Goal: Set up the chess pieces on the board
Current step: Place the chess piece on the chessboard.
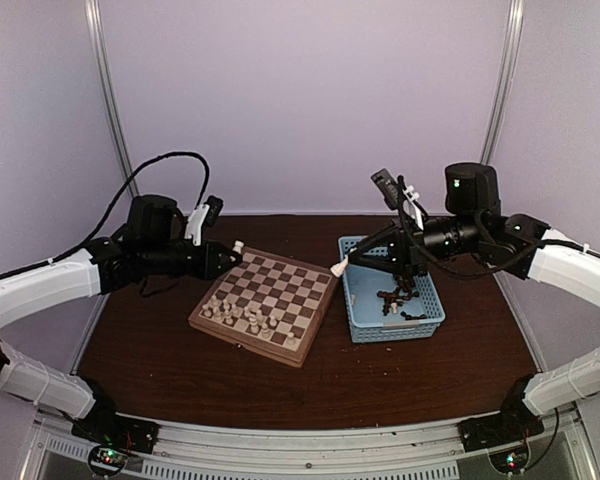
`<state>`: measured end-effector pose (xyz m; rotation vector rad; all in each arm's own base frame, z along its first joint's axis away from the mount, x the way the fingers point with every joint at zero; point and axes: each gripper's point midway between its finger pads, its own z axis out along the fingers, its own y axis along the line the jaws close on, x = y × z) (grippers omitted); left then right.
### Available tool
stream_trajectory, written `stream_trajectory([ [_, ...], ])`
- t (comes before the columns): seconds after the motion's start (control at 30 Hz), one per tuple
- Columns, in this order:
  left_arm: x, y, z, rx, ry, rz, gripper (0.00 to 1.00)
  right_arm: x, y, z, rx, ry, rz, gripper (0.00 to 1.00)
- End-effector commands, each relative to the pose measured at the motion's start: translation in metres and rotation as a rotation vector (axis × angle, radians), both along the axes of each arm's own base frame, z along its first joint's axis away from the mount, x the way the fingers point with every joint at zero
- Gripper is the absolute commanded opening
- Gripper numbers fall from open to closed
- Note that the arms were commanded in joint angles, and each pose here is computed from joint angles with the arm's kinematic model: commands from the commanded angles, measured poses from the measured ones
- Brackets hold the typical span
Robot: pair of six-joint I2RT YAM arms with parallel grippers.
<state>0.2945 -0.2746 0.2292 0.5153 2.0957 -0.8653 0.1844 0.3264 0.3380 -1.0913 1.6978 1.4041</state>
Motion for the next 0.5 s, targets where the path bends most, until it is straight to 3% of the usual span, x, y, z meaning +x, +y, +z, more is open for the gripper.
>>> stream_trajectory([
  [0.0, 0.000, 0.017, 0.001, 0.004, 0.009, 0.047, 0.00, 0.006, 0.013, 0.000, -0.058, -0.091, -0.047, 0.03],
  [0.17, 0.001, 0.036, -0.002, 0.005, 0.072, 0.092, 0.00, 0.025, 0.026, -0.028, -0.216, -0.196, -0.178, 0.01],
  [0.47, -0.011, 0.050, 0.010, 0.020, 0.043, 0.096, 0.00, 0.013, 0.061, -0.021, -0.098, -0.148, -0.065, 0.02],
])
